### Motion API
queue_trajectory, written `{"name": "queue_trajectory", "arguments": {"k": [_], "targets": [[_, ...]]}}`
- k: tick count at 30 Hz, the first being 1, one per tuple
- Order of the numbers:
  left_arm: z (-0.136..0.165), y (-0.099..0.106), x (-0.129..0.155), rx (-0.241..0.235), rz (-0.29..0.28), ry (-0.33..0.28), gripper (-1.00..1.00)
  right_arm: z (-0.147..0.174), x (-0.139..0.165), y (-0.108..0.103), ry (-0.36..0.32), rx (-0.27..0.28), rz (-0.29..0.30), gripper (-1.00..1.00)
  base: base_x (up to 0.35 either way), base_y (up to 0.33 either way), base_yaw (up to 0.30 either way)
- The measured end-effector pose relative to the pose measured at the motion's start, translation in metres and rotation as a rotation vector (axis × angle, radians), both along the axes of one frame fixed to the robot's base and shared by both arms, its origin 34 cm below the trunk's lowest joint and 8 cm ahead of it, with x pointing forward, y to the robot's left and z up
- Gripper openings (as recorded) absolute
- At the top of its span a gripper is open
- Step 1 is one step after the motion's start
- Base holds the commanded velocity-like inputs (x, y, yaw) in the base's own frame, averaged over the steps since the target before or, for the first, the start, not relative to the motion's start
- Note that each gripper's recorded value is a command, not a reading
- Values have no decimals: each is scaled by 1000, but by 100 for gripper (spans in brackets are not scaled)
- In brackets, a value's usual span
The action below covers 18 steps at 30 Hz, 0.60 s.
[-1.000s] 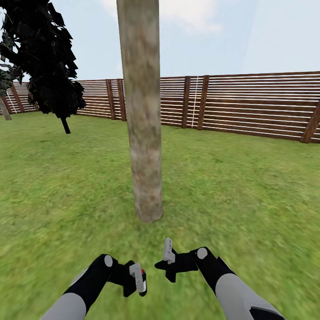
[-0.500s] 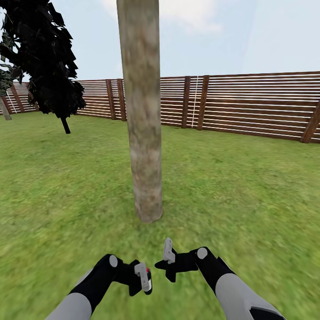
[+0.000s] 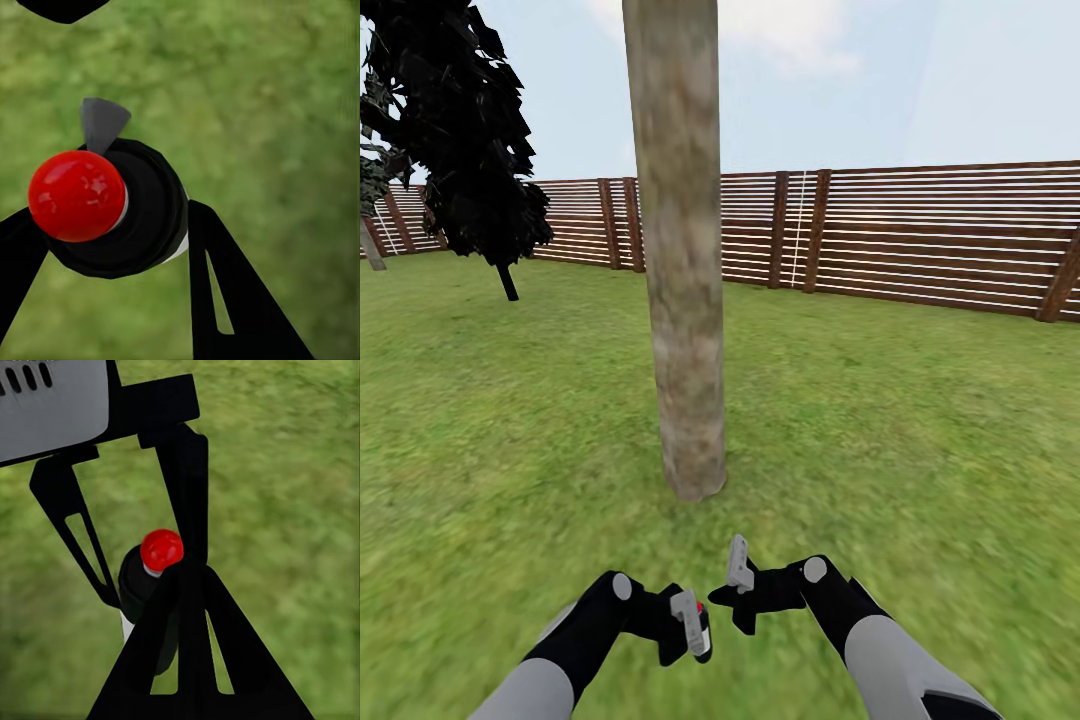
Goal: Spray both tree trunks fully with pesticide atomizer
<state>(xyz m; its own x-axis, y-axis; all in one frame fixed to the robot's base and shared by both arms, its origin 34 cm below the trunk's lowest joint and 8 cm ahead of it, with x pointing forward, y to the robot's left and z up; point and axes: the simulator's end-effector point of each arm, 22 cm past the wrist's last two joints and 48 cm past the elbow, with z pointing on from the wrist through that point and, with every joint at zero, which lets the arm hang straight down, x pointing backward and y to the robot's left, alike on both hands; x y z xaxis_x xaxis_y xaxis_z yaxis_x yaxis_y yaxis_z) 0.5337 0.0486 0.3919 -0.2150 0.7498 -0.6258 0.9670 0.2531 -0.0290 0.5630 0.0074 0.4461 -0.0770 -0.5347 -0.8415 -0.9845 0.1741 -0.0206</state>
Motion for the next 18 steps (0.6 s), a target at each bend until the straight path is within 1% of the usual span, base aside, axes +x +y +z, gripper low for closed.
{"name": "queue_trajectory", "arguments": {"k": [11,16,18], "targets": [[2,-3,1,-7,1,-1,-100,0,0,0,0,0,0,-100,0,0,0],[3,-7,0,-16,-2,-2,-100,0,0,0,0,0,0,-100,0,0,0],[4,-9,0,-27,3,0,-100,0,0,0,0,0,0,-100,0,0,0]]}}
